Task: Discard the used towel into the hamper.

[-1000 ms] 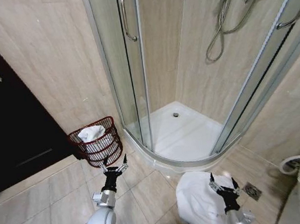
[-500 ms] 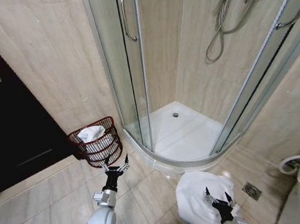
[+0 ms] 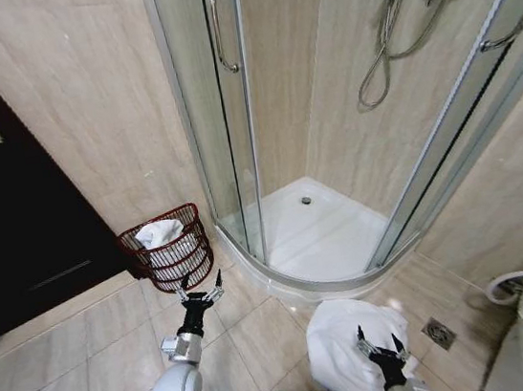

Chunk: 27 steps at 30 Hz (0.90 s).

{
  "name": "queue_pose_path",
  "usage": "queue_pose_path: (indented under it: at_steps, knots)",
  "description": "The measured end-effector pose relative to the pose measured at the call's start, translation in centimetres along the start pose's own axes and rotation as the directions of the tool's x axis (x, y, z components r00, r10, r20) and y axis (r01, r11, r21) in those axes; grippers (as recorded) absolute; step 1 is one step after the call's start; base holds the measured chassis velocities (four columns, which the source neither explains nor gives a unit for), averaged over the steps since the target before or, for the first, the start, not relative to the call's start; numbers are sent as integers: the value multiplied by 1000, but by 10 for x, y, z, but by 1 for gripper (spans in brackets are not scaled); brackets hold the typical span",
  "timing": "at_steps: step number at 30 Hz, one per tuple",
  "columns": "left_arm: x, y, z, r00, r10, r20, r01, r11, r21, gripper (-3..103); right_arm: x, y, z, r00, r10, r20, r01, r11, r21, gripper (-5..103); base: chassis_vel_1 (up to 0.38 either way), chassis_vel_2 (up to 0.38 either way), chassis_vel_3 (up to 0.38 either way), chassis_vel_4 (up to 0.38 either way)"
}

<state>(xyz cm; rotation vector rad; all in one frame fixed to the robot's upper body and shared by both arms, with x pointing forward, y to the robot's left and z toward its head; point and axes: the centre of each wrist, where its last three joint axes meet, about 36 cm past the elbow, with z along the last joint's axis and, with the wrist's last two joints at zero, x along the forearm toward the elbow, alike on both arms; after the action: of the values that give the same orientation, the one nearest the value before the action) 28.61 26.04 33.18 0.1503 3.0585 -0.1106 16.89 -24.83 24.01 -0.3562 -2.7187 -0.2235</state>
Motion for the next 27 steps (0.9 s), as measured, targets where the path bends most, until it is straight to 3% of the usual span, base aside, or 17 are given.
queue_pose_path:
  at_steps: [27]
  knots:
    - [0,1,-2,1000,-2,-12,2,1000,-13,100,-4,2,5,1000,7,5,-7,1000,-17,100,0,0,0,0]
